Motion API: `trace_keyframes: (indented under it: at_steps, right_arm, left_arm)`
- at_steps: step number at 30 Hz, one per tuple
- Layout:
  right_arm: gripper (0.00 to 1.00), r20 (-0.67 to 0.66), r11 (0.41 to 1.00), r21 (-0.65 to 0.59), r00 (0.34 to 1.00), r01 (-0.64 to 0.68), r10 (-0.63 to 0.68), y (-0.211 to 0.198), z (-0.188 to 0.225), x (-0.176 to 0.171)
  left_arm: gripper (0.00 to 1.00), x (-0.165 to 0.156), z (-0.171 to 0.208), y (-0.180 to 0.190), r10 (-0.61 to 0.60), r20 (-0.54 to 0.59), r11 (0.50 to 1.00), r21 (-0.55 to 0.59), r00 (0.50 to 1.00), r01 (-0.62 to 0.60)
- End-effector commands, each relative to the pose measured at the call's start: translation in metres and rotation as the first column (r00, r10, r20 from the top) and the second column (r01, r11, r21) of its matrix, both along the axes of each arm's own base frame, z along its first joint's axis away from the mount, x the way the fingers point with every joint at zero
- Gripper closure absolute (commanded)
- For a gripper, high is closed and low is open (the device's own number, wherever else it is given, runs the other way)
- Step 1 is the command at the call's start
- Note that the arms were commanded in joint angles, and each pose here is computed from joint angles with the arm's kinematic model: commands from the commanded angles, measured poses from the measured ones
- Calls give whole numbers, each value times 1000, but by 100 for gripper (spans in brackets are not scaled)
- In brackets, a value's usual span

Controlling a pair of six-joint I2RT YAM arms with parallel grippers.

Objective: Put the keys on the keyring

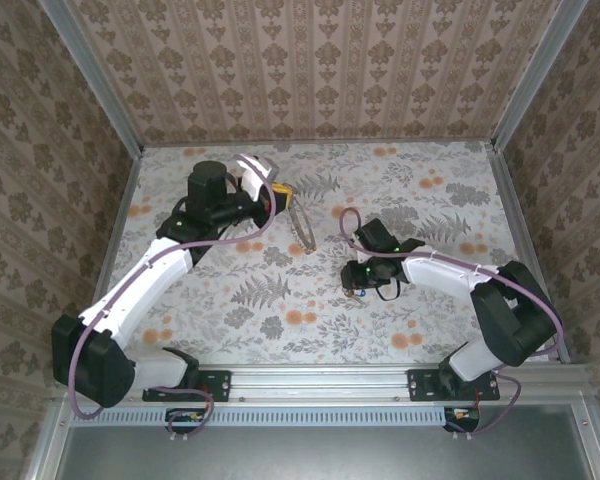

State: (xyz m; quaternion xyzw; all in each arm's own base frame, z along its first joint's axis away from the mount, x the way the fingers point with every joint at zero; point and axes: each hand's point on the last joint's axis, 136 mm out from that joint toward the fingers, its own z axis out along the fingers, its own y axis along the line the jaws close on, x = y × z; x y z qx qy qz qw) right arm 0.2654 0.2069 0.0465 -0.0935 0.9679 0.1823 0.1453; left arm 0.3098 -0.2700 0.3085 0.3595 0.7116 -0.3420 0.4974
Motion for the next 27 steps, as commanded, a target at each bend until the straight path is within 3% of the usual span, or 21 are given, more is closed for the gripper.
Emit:
trace_keyframes:
  at_steps: [1, 10, 27]
  right_arm:
    - [64, 36, 995, -76, 997, -66, 69, 1, 5, -3]
    - [63, 36, 943, -247, 971, -221, 237, 5, -4, -6]
    - [64, -41, 888, -374, 962, -266, 270, 7, -20, -7]
  left_arm:
    - [100, 2, 21, 9, 26, 73, 999, -36, 997, -23]
    - [100, 19, 27, 46, 134, 59, 989, -76, 989, -129]
    - [100, 27, 33, 66, 184, 57, 978, -111, 981, -177]
